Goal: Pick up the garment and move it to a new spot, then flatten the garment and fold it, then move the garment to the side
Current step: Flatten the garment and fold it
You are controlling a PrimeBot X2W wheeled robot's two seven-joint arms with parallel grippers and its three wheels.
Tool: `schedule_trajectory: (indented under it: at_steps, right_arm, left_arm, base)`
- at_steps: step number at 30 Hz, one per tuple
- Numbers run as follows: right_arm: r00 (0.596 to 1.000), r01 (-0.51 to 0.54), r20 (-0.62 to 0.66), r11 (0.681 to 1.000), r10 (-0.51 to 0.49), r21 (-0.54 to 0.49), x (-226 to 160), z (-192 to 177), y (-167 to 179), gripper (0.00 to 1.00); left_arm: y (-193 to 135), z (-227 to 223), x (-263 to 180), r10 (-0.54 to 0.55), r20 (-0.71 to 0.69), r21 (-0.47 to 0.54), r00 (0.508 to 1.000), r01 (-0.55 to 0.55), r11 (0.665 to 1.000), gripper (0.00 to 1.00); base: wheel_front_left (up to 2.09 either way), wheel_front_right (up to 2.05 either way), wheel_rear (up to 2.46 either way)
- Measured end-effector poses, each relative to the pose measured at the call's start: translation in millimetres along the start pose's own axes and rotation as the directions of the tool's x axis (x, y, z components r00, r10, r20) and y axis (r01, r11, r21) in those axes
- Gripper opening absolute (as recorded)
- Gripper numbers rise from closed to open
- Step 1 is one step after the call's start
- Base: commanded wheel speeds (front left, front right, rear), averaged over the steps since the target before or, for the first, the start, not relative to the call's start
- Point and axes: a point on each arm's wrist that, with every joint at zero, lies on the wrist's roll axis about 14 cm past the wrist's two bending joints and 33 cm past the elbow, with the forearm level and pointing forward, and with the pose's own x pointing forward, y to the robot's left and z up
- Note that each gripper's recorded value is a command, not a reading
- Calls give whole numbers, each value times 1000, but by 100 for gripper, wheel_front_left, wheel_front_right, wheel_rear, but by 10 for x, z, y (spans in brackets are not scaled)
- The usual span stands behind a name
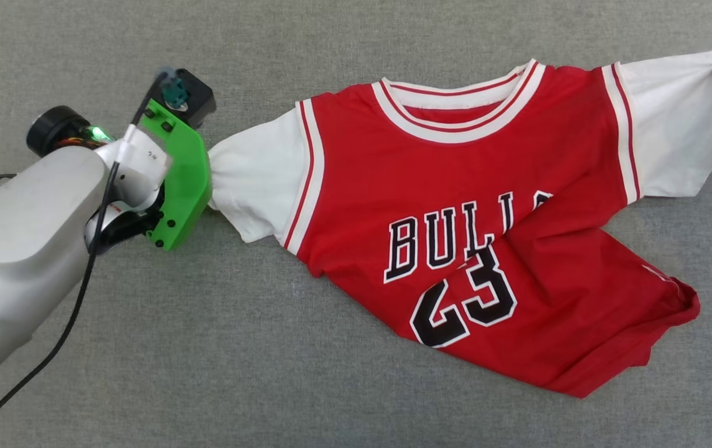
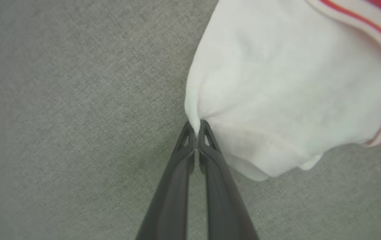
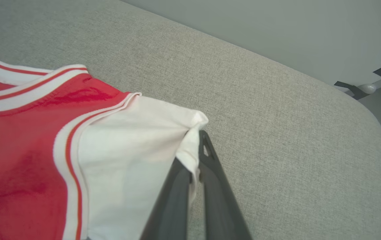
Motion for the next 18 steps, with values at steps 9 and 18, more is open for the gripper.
schedule_trajectory:
  at_steps: [9, 18]
  right_arm:
    - [975, 39, 218, 998, -28, -44, -399, 646, -51, 0]
    - [901, 110, 431, 989, -59, -95, -986, 1405, -153, 0]
  left_arm:
    - [221, 871, -792, 111, 436, 100, 893, -171, 980, 0]
    - [263, 1646, -1993, 179, 757, 98, 628, -379, 920, 0]
  base:
    - [0, 0, 0]
    - [0, 0, 0]
